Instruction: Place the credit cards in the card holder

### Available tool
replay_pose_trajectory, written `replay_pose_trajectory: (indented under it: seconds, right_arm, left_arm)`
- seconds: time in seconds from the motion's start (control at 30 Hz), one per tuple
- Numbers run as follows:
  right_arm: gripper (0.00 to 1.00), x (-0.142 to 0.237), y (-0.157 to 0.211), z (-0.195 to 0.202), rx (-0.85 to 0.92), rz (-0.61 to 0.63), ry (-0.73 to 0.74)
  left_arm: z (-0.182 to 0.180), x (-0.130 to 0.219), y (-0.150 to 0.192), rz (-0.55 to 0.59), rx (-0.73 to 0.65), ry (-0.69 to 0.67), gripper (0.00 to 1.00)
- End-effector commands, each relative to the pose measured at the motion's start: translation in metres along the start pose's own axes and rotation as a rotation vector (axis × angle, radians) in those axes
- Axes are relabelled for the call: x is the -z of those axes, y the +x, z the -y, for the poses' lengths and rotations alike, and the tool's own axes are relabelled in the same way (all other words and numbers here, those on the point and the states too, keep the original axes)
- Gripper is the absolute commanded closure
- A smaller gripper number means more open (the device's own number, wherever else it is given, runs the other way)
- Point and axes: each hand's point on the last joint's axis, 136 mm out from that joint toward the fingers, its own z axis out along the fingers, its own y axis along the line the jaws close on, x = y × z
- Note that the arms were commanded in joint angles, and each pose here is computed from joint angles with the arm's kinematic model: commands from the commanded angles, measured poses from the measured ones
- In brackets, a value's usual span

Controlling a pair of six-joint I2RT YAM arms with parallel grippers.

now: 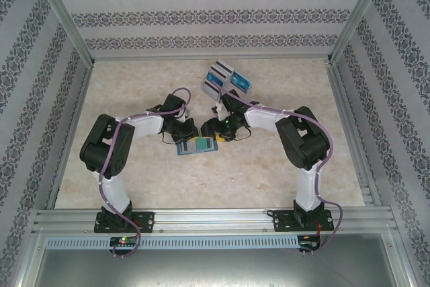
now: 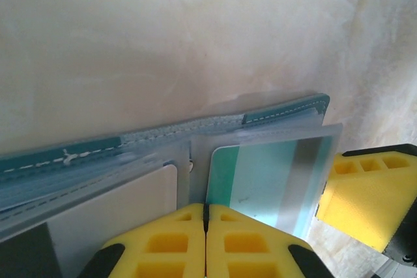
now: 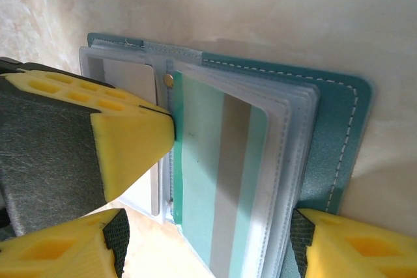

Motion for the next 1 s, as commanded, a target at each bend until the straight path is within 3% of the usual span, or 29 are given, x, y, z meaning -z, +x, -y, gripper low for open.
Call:
replay_pose_trajectory:
  seconds: [0.0, 0.37, 0.97]
  right_arm:
    - [0.32, -0.005, 0.000, -0.018, 0.022, -0.014, -0.046]
    - [0.32, 0.017, -0.007, -0.044, 0.066, 0.022, -0.073]
    - [0.32, 0.019, -0.004, -0.090, 0.124, 0.011, -0.160]
  left_arm:
    - [-0.014, -0.014, 0.010, -0.037, -0.006, -0.068, 0.96]
    - [-0.016, -0.013, 0.012, -0.041, -0.018, -0.081, 0.98]
    - [0.009, 0.006, 0.002, 0.009, -0.042, -0.025, 0.96]
